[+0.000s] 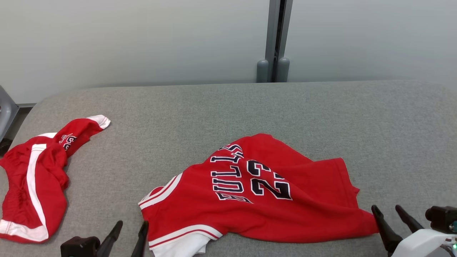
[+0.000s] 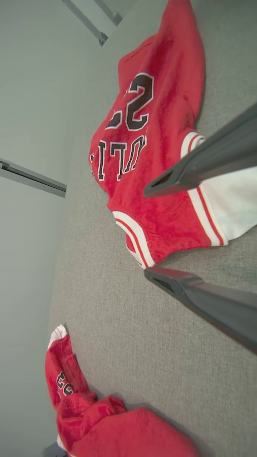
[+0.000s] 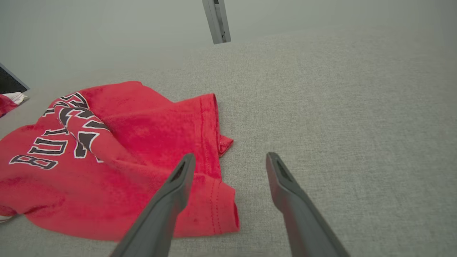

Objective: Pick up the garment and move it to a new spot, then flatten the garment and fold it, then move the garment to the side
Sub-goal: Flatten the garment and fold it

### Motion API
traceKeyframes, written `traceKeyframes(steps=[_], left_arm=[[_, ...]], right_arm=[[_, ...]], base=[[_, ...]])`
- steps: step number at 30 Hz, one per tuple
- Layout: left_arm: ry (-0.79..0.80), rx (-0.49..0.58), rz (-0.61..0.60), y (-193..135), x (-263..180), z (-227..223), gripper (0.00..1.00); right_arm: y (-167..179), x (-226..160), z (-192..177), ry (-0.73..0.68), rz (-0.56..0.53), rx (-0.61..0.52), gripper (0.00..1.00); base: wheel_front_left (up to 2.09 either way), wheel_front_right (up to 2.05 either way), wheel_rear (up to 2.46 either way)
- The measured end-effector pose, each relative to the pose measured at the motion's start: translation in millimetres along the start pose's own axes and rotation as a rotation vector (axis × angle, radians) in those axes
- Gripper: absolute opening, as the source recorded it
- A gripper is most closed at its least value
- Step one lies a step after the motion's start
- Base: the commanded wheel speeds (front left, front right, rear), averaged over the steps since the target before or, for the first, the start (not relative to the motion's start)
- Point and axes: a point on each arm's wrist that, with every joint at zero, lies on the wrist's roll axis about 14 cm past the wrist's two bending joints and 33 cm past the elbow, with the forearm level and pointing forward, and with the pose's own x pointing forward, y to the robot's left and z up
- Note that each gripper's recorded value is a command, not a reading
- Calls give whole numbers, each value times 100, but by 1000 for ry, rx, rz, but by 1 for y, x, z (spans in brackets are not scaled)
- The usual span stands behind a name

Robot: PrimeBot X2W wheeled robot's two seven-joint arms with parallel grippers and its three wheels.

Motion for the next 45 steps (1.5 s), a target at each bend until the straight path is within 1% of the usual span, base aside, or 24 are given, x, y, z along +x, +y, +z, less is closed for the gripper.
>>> traceKeyframes(steps=[5,8,11,15,19,23,32,33,34,35,36,37,38,39,40,43,45], left_arm=[[162,-14,-29,-3,-13,-25,100],[265,-23,-53,-7,-22,-42,100],[360,-24,-72,-10,-30,-57,100],[507,-52,-104,-18,-45,-84,100],[612,-65,-119,-20,-57,-101,100],[609,-21,-86,-8,-53,-100,100],[617,-27,-135,-20,-40,-110,100],[612,-27,-137,-21,-38,-109,97],[613,-27,-137,-21,-38,-110,79],[616,-26,-140,-21,-37,-111,69],[617,-25,-142,-22,-37,-112,46],[616,-25,-141,-21,-36,-112,29],[616,-24,-140,-21,-36,-112,10],[617,-23,-141,-21,-36,-113,0],[607,-24,-143,-21,-35,-112,0],[580,-24,-146,-21,-31,-106,0],[563,-47,-156,-23,-30,-102,0]], right_arm=[[2,-4,-34,159,8,64,100],[2,-6,-45,219,13,85,100],[0,-5,-47,232,10,80,100],[2,-1,-47,234,16,79,100],[8,2,-51,248,31,78,100],[13,7,-52,254,45,76,100],[16,10,-57,272,51,80,100],[16,10,-57,273,52,82,100],[17,10,-57,275,53,84,100],[18,10,-58,279,55,85,100],[18,10,-58,280,56,87,100],[19,10,-59,283,58,89,95],[19,10,-60,285,60,90,50],[20,10,-61,288,61,91,35],[21,10,-63,295,63,93,0],[25,10,-63,292,76,95,0],[30,12,-59,281,90,111,0]], base=[[0,0,0],[0,0,0],[0,0,0],[0,0,0],[0,0,0],[0,0,0],[0,0,0],[0,0,0],[0,0,0],[0,0,0],[0,0,0],[0,0,0],[0,0,0],[0,0,0],[0,0,0],[0,0,0],[0,0,0]])
